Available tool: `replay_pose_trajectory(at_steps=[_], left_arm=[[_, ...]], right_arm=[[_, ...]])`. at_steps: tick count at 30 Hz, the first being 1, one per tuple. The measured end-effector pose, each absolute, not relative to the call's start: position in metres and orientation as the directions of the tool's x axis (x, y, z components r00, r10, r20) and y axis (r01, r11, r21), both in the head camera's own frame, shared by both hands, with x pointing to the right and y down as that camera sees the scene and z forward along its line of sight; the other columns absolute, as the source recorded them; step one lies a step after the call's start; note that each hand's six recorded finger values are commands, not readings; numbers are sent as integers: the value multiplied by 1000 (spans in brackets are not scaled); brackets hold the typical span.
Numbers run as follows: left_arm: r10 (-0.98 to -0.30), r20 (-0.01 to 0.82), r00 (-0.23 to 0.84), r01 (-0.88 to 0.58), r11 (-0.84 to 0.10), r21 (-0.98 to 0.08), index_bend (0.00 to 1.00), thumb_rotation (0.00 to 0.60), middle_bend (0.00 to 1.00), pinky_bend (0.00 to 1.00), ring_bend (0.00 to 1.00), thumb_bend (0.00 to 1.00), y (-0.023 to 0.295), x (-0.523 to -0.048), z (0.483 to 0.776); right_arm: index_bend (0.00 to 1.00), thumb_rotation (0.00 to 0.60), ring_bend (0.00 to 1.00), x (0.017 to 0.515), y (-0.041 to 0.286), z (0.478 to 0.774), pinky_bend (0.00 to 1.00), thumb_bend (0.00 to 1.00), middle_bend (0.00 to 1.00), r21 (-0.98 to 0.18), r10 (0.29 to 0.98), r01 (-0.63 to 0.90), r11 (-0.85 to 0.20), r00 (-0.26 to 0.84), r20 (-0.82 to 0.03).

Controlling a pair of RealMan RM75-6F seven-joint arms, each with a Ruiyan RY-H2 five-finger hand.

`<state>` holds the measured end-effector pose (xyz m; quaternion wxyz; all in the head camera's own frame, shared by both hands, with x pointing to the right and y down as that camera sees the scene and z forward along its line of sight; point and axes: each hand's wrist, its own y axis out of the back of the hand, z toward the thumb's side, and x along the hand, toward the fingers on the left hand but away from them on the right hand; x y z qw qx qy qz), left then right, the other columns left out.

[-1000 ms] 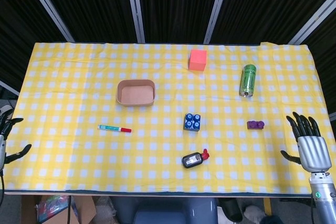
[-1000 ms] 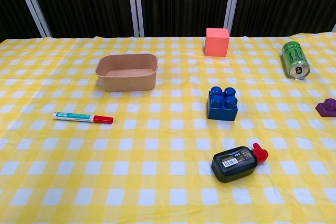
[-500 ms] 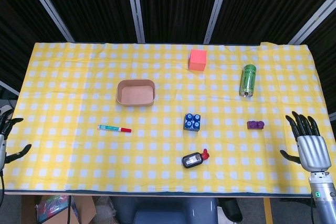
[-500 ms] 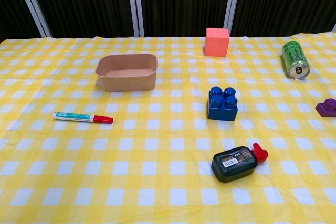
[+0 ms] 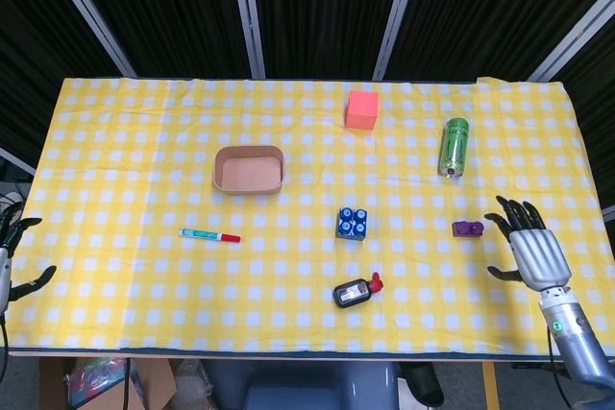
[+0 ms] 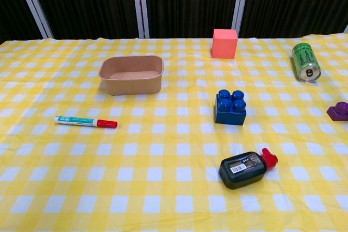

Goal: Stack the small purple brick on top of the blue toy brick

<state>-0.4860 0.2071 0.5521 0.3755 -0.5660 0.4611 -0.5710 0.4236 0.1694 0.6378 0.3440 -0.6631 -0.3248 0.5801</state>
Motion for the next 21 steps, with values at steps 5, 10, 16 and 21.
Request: replay_pose_trajectory(at_steps=[5,10,16,21], left_arm=[[-950,299,-92,-86,-292,-953,245,600,86,47,0,210,207,-488,552],[-949,302,-93,-76,-295,-952,245,600,86,47,0,210,208,-487,554],[-947,307,-98,-61,-302,-951,245,600,86,47,0,210,208,-487,556],[-945,312,-102,-46,-309,-950,245,600,86,47,0,210,208,-486,559]], right_arm=[[259,600,0,413,147,668,0,170,1,-772,768,5,-635,105,-631],[282,600,0,405,129,685,0,169,2,-755,752,-5,-655,92,-653],[320,600,0,406,118,694,0,193,2,-753,751,4,-658,75,-656],[362,600,0,410,115,700,0,232,2,-746,745,6,-666,61,-664]])
